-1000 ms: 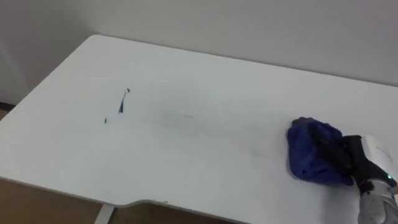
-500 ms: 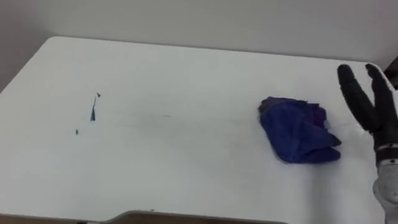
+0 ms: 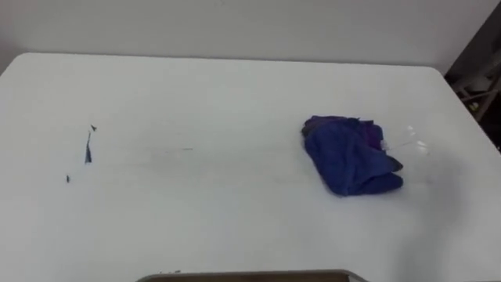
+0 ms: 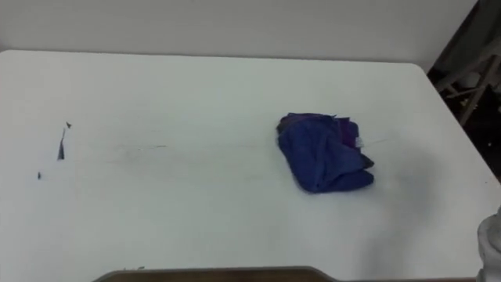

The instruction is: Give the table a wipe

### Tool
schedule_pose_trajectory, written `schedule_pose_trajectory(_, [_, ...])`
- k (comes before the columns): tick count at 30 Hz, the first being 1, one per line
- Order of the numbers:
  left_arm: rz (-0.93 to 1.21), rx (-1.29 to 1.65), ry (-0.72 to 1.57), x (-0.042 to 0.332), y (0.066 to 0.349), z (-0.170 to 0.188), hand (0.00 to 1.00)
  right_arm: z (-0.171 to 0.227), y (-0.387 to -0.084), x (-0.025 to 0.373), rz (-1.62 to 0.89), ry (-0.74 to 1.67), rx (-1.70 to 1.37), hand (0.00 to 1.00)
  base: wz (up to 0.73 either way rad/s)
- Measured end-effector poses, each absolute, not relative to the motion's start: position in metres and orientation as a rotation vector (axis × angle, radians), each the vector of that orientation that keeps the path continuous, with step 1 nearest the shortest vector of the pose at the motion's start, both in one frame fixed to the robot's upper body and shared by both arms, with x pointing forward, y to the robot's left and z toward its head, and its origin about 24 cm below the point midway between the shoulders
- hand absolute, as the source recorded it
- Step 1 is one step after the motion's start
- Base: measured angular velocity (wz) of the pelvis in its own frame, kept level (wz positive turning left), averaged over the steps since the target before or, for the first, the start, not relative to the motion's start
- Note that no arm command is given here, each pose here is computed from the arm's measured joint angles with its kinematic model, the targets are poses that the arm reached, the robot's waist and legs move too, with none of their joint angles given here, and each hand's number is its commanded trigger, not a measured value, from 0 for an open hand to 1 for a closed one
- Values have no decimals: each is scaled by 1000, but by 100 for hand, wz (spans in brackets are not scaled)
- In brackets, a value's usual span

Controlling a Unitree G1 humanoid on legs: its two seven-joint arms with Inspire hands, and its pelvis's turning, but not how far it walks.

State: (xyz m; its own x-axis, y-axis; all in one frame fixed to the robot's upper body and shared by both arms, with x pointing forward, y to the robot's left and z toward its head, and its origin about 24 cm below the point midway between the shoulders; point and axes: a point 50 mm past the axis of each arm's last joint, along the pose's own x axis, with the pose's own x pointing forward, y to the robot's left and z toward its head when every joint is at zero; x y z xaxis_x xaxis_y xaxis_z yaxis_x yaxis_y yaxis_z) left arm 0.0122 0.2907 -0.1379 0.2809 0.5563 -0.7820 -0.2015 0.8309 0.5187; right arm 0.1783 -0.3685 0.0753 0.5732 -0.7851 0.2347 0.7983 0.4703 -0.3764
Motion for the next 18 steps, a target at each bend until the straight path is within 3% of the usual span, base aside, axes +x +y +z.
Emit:
schedule_pose_trajectory(5, [611,311,1230,-7,300,-135,0,27,-401,123,-1275,207,-338,0,0])
schedule_pose_trajectory(10, [624,302,1253,-14,300,-135,0,-26,-408,67,-1474,497,-195,0,-2])
schedule_pose_trajectory(18, [613,291,1242,-6,296,-137,0,-99,-362,-3,-1514,948,-55,0,0])
